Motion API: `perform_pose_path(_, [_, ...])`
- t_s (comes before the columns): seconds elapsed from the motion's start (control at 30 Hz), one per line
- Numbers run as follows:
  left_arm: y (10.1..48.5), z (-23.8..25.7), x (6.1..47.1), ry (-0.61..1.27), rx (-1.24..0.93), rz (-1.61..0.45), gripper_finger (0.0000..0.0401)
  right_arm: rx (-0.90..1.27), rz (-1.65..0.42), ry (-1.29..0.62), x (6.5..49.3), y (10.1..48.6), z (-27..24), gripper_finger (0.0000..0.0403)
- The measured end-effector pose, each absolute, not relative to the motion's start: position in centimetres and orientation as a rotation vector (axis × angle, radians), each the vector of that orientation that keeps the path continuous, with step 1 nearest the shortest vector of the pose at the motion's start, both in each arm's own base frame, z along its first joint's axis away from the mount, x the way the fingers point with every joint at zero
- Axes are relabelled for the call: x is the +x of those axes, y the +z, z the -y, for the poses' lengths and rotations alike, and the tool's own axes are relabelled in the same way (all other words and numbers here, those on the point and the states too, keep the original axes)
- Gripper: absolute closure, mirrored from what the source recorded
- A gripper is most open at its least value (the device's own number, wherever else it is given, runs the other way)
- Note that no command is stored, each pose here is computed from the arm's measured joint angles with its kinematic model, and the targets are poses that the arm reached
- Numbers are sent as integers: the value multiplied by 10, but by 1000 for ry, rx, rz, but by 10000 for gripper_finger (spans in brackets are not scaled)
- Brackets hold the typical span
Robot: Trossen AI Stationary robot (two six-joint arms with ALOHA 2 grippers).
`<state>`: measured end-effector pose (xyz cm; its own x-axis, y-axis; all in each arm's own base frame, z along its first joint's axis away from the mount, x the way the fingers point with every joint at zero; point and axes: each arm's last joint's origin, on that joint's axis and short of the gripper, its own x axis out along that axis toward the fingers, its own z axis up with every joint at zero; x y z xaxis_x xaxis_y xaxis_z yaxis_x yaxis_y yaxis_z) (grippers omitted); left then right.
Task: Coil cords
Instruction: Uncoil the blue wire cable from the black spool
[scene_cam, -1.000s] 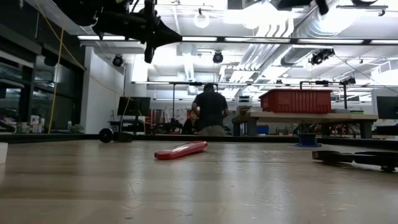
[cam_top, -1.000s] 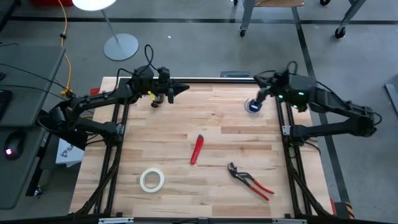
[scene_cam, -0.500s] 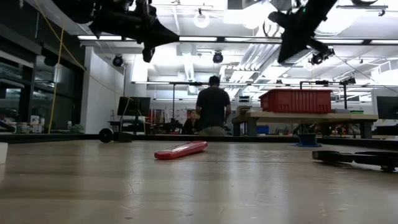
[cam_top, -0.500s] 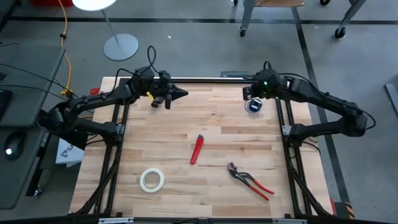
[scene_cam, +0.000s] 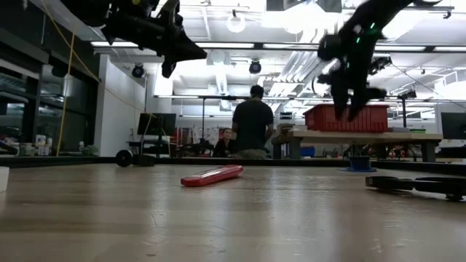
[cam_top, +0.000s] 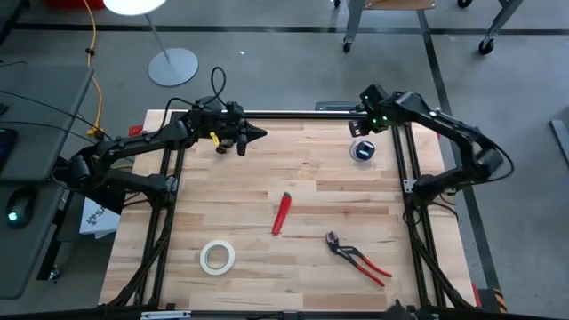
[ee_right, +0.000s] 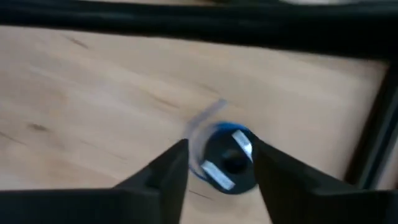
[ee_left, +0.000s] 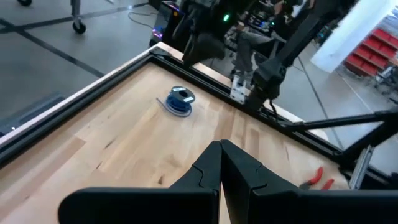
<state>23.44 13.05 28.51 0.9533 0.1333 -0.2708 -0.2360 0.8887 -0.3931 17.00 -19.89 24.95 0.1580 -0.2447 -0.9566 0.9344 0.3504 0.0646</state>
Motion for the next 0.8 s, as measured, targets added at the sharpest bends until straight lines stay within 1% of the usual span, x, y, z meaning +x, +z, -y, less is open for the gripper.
perform_pose_path(0.1, [285,-131,234,217,-468,-236,401,861,-1186,-986,163,231,212,201])
perform_pose_path(0.33, [285,-131,234,240,-495,-231,401,834,-1279,-889,149,222,223,197])
perform_pose_path(0.43, [285,-132,234,257,-506,-228,401,804,-1270,-876,147,217,227,197])
perform_pose_path(0.67, [285,-133,234,286,-504,-225,401,860,-1348,-816,140,179,206,197])
perform_pose_path(0.8, [285,-133,234,294,-503,-224,401,817,-1318,-807,143,171,200,197])
